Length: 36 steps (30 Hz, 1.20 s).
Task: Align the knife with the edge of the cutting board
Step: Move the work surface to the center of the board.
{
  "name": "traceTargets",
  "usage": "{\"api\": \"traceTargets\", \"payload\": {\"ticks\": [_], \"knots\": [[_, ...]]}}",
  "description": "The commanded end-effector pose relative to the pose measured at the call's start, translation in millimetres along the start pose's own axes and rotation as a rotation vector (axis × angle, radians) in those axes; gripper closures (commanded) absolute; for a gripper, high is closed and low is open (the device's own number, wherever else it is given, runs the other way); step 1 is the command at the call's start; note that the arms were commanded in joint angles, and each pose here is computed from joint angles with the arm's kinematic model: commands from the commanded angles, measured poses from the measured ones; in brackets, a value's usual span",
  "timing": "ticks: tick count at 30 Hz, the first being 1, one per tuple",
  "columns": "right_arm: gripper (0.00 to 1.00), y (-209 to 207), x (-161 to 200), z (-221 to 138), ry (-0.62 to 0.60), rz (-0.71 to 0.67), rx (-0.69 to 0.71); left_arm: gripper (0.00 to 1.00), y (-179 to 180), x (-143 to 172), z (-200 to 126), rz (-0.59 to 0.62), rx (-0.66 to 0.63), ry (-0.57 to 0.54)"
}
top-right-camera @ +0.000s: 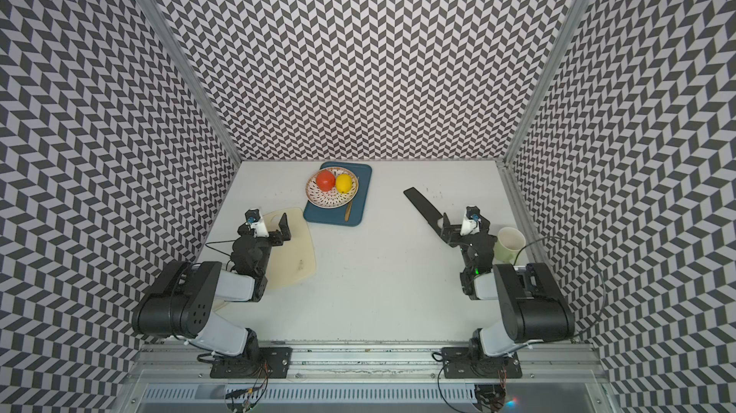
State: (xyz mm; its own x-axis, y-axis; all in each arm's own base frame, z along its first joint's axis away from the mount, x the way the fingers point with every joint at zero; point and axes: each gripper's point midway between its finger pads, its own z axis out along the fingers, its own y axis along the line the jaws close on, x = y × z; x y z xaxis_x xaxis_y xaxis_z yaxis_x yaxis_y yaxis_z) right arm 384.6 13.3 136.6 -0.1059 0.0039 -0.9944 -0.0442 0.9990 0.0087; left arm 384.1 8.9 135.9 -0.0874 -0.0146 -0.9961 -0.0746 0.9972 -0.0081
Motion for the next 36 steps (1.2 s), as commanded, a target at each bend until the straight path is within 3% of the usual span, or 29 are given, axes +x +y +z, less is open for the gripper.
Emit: {"api": "traceTargets", "payload": {"ticks": [1, 10, 12, 16, 20, 23, 26, 29, 31, 34, 36], "knots": [[0.00, 0, -13, 3, -0.045, 0.009, 0.002, 0.00, 0, -9, 2, 0.009, 0.007, -0.026], [0.00, 0, -16, 0, -0.063, 0.004, 0.013, 0.00, 5, -10, 2, -0.007, -0.023, -0.026], [0.00, -1, -25, -4, -0.087, -0.001, 0.042, 0.00, 16, -20, 2, -0.026, -0.103, -0.042], [0.00, -1, -55, -3, -0.070, 0.018, 0.085, 0.00, 22, -58, 26, -0.029, -0.211, 0.044], [0.00, -2, -100, -14, -0.130, 0.213, 0.083, 0.00, 31, -128, 26, -0.123, -0.290, -0.020], [0.00, -2, -129, -14, -0.139, 0.438, 0.066, 0.00, 47, -177, 13, -0.332, -0.369, -0.096], [0.00, 3, -133, -8, -0.048, 0.610, 0.059, 0.00, 60, -194, -3, -0.501, -0.442, -0.096], [0.00, 36, -138, 0, 0.010, 0.569, -0.123, 0.00, 41, -194, -5, -0.498, -0.311, -0.099], [0.00, 54, -131, 5, 0.061, 0.571, -0.207, 0.00, 31, -177, -6, -0.534, -0.279, -0.071], [0.00, 78, -115, 11, 0.130, 0.569, -0.273, 0.01, 21, -128, -4, -0.582, -0.302, 0.038], [0.00, 108, -109, 10, 0.159, 0.527, -0.327, 0.02, 14, -80, -4, -0.608, -0.332, 0.148]]}}
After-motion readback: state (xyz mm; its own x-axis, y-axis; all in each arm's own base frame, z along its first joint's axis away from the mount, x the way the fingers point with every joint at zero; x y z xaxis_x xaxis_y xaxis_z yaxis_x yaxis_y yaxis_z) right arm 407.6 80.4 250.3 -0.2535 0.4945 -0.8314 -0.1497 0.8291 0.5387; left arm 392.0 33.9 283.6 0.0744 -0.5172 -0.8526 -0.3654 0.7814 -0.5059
